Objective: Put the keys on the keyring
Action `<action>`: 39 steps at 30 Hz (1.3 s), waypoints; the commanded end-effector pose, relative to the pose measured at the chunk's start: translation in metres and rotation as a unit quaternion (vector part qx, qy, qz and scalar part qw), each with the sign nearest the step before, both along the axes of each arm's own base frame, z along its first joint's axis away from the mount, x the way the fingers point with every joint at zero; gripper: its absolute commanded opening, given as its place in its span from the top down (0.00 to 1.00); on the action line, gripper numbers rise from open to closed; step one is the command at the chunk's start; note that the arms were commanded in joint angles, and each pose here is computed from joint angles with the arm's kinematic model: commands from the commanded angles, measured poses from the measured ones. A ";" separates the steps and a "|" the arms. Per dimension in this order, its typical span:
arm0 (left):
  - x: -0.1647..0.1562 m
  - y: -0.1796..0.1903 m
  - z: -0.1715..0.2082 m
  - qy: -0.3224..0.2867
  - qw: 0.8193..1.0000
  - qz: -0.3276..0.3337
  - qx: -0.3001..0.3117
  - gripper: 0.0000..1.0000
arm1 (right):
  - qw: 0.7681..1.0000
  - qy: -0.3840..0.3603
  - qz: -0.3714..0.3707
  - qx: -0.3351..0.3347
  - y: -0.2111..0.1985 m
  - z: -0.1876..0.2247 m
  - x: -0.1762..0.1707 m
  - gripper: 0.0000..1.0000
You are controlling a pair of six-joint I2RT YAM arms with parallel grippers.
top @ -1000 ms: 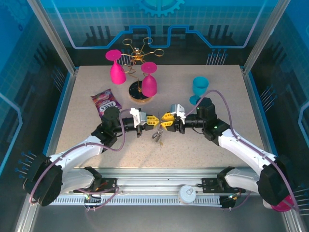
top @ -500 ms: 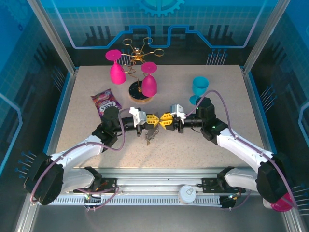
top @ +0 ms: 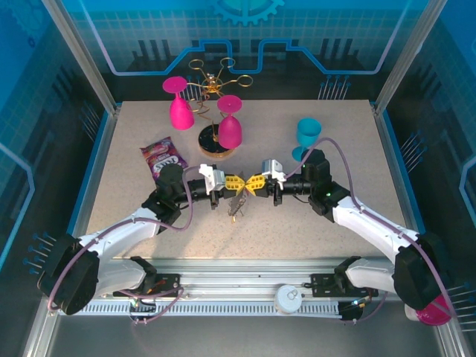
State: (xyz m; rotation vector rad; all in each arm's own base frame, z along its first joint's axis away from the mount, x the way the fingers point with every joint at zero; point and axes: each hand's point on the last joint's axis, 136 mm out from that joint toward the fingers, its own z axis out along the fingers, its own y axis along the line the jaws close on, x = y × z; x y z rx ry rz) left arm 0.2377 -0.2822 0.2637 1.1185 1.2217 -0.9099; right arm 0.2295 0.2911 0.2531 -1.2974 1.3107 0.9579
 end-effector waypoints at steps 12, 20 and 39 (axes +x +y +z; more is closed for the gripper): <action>-0.008 0.006 -0.028 0.003 0.993 0.006 0.118 0.82 | 0.994 -0.005 0.024 -0.103 -0.003 -0.001 -0.015 1.00; -0.006 0.003 -0.023 -0.001 0.992 0.002 0.127 0.89 | 0.986 -0.024 0.033 -0.161 0.008 -0.006 -0.020 1.00; -0.014 0.002 -0.024 0.006 0.991 -0.022 0.135 1.00 | 0.982 -0.042 0.022 -0.183 0.015 -0.004 -0.017 1.00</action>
